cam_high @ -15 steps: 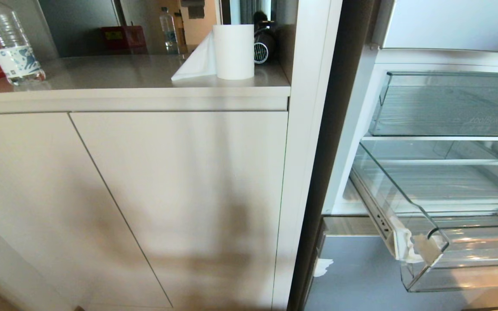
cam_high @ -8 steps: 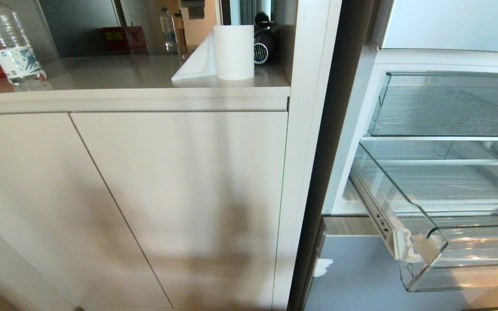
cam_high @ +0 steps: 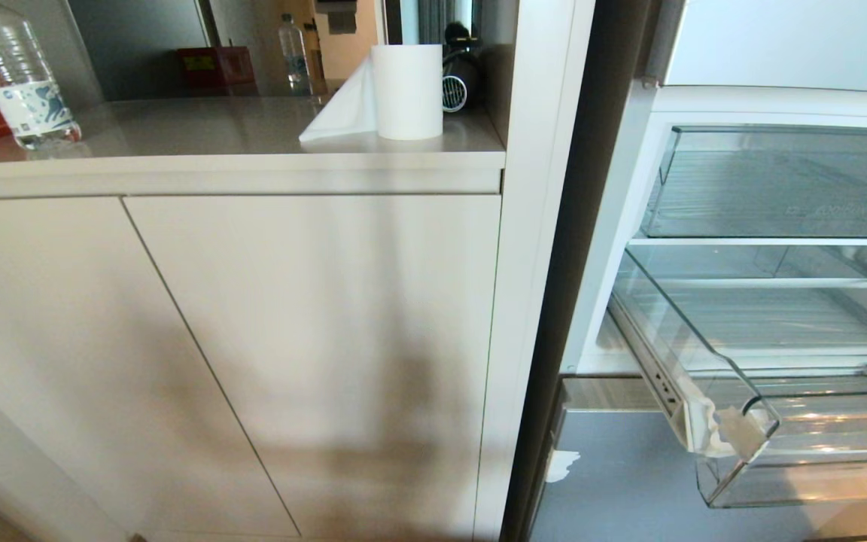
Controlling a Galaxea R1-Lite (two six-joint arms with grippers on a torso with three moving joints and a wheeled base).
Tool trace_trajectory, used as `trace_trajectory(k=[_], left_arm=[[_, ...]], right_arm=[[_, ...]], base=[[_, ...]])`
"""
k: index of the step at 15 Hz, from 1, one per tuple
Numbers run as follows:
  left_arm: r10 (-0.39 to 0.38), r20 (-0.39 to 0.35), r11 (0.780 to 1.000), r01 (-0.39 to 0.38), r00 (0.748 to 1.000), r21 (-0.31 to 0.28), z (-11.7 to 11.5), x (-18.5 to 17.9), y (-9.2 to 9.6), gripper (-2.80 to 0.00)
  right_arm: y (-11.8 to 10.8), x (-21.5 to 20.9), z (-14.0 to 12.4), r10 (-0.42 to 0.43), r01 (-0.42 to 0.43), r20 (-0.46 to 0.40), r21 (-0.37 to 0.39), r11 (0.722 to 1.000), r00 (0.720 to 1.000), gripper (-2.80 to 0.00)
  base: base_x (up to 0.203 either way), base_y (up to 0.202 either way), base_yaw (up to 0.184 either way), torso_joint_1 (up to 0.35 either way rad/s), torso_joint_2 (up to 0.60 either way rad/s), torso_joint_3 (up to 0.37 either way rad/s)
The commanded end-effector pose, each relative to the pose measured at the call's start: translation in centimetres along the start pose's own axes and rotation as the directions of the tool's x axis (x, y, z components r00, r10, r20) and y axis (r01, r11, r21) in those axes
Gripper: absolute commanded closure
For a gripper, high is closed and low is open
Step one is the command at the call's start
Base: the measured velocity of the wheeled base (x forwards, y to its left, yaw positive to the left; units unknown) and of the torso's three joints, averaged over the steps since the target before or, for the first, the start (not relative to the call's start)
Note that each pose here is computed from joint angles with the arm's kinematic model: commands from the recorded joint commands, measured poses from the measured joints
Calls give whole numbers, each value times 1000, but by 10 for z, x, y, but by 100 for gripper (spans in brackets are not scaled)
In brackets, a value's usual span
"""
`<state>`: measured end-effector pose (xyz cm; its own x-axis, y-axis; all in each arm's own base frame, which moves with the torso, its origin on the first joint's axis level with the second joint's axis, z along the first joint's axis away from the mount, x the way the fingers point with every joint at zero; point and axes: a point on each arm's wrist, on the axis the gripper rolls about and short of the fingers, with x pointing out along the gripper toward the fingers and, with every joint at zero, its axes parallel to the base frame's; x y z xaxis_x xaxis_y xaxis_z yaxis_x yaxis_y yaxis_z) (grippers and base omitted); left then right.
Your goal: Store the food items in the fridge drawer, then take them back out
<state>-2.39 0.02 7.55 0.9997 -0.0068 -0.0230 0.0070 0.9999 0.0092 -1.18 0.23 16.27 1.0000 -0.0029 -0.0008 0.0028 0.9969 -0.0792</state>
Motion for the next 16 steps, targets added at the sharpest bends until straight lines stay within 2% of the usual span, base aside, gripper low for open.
trace_trajectory(k=[1, 3, 4, 5, 6, 7, 16], left_arm=[[1, -1, 1000, -1, 1000, 0, 0, 0, 0, 0], [1, 0, 1000, -1, 1000, 0, 0, 0, 0, 0], [1, 0, 1000, -1, 1000, 0, 0, 0, 0, 0], [0, 0, 1000, 0, 1000, -1, 0, 0, 0, 0], [1, 0, 1000, -1, 1000, -3, 0, 0, 0, 0], [1, 0, 1000, -1, 1000, -3, 0, 0, 0, 0], [-1, 0, 1000, 1, 1000, -3, 0, 0, 0, 0]], right_arm=[[1, 7, -34, 8, 0, 82, -102, 995, 997, 0], [3, -4, -54, 6, 11, 136, -127, 992, 991, 0], [4, -9, -65, 10, 6, 128, -124, 992, 992, 0], [4, -12, -75, 17, -7, 96, -98, 995, 995, 0], [5, -12, -83, 23, -22, 44, -18, 1000, 999, 0], [5, -11, -86, 16, -17, 8, 30, 999, 1000, 0], [5, -11, -87, 3, -3, 3, 70, 998, 1000, 0]], base=[[0, 0, 0, 0, 0, 0], [0, 0, 0, 0, 0, 0], [0, 0, 0, 0, 0, 0], [0, 0, 0, 0, 0, 0], [0, 0, 0, 0, 0, 0], [0, 0, 0, 0, 0, 0], [0, 0, 0, 0, 0, 0]])
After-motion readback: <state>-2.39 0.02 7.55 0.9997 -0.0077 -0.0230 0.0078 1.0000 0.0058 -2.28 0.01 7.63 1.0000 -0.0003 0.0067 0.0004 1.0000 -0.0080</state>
